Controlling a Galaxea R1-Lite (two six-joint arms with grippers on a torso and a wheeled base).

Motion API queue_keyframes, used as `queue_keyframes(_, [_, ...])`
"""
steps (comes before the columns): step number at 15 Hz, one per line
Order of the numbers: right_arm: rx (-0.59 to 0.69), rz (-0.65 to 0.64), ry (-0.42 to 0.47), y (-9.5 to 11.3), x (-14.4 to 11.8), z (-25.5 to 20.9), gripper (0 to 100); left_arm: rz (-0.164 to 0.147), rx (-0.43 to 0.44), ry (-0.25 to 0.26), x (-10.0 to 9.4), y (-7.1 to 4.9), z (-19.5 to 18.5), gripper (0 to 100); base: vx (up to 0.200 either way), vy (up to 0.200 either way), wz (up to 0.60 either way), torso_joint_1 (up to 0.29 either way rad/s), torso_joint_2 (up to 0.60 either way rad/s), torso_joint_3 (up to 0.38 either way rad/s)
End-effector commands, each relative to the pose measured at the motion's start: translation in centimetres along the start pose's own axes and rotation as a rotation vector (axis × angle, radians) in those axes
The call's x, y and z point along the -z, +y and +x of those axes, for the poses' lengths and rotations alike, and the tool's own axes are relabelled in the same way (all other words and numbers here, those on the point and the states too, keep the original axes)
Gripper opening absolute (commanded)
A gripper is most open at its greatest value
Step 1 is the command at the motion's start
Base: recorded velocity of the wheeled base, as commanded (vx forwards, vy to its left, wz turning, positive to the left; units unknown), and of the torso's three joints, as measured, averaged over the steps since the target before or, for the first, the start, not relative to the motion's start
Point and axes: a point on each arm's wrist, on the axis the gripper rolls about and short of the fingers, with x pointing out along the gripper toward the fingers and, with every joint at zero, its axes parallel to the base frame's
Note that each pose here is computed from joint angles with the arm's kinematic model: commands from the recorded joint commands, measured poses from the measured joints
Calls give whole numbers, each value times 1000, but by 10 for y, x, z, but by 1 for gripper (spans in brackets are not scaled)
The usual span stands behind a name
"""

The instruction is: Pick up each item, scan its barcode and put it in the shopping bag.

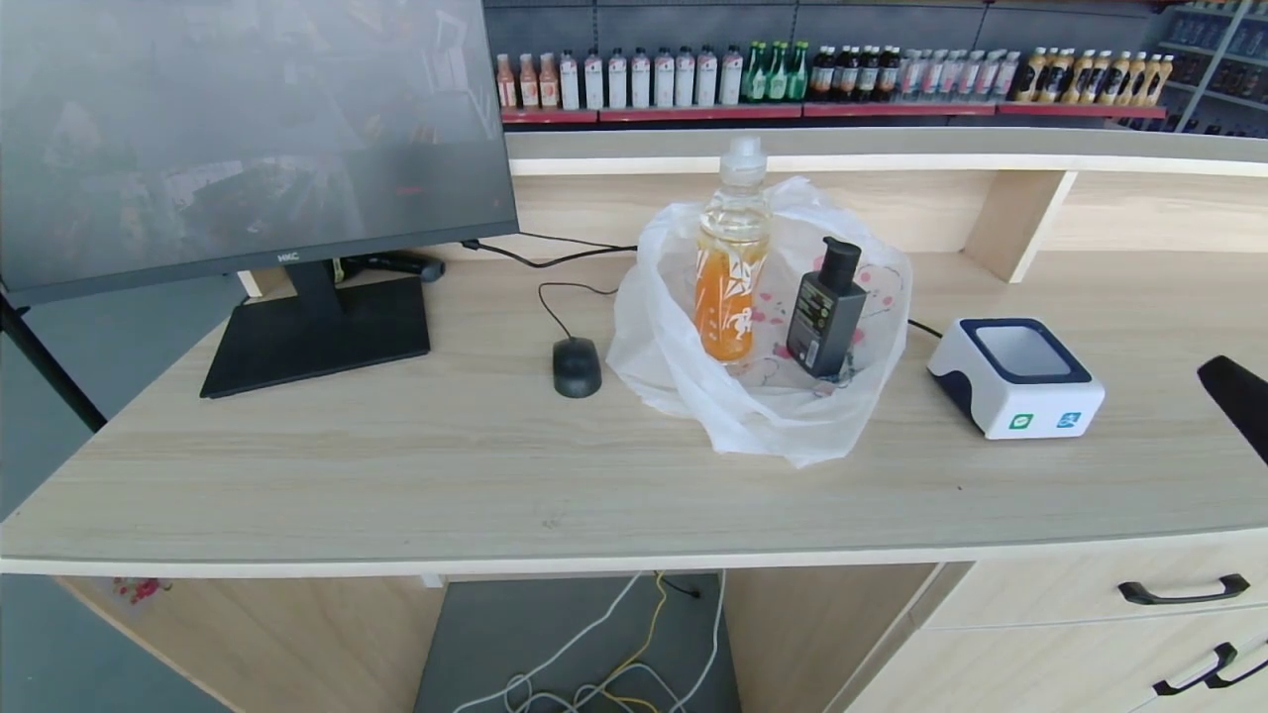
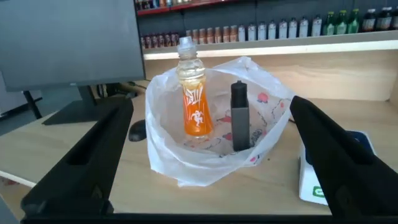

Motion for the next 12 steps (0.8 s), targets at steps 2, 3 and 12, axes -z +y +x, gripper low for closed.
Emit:
queue_keyframes(2, [-20, 2, 57, -1, 2, -79, 100, 0, 1, 0, 0, 0, 0, 100, 0, 0, 0, 0, 0, 0])
queue_keyframes(3, [-19, 0, 101, -1, 7, -89, 100, 0, -1, 0, 0, 0, 0, 100, 0, 0, 0, 0, 0, 0])
queue_keyframes(12, [-60, -123, 380, -4, 67, -140, 100, 0, -1, 0, 0, 0, 0, 100, 0, 0, 0, 0, 0, 0])
